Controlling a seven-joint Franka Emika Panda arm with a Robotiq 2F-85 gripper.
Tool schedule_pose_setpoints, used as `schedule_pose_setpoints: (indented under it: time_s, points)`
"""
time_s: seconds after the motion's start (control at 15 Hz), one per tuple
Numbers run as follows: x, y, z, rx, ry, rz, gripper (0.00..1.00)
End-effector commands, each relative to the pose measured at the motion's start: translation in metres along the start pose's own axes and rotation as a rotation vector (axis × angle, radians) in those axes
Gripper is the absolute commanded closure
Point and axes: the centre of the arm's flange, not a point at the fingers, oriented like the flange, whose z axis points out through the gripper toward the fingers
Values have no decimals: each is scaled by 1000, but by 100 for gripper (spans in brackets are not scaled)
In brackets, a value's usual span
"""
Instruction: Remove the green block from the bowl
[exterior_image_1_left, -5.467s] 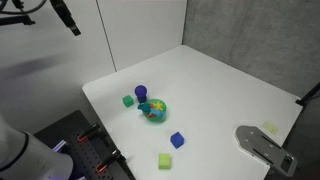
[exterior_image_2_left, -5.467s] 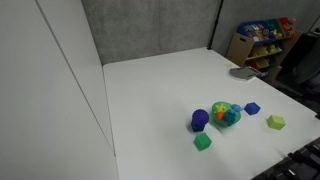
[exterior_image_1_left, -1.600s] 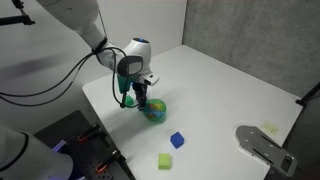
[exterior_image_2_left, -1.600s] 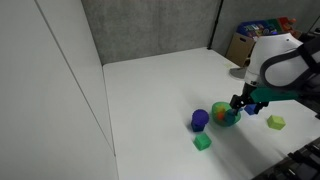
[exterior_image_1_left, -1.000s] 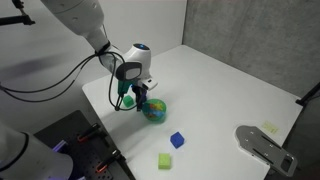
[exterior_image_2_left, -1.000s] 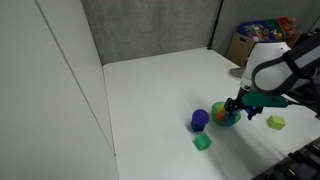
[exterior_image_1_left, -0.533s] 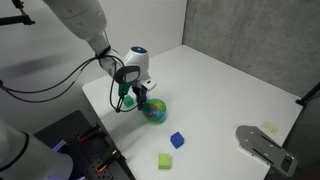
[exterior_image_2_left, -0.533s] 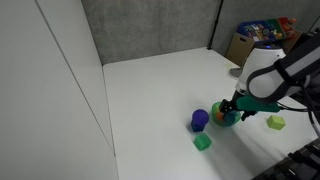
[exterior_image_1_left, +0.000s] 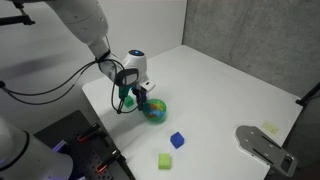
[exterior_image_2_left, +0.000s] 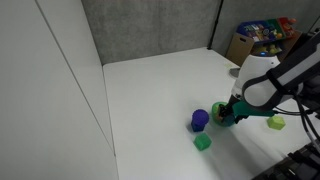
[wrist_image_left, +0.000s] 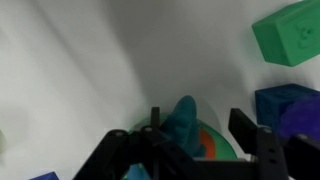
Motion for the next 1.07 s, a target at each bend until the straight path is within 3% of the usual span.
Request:
schedule_pose_setpoints:
  time_s: [0.0, 0.27, 0.33, 0.53, 0.67, 1.0]
  points:
    - [4, -1, -8, -4, 24, 5, 58]
    - [6, 9, -28, 4, 27, 13, 89]
    - [6, 11, -35, 12, 24, 13, 92]
    - [7, 14, -59, 38, 17, 20, 97]
    - [11, 15, -78, 53, 15, 27, 94]
    - [44, 33, -118, 60, 28, 89, 95]
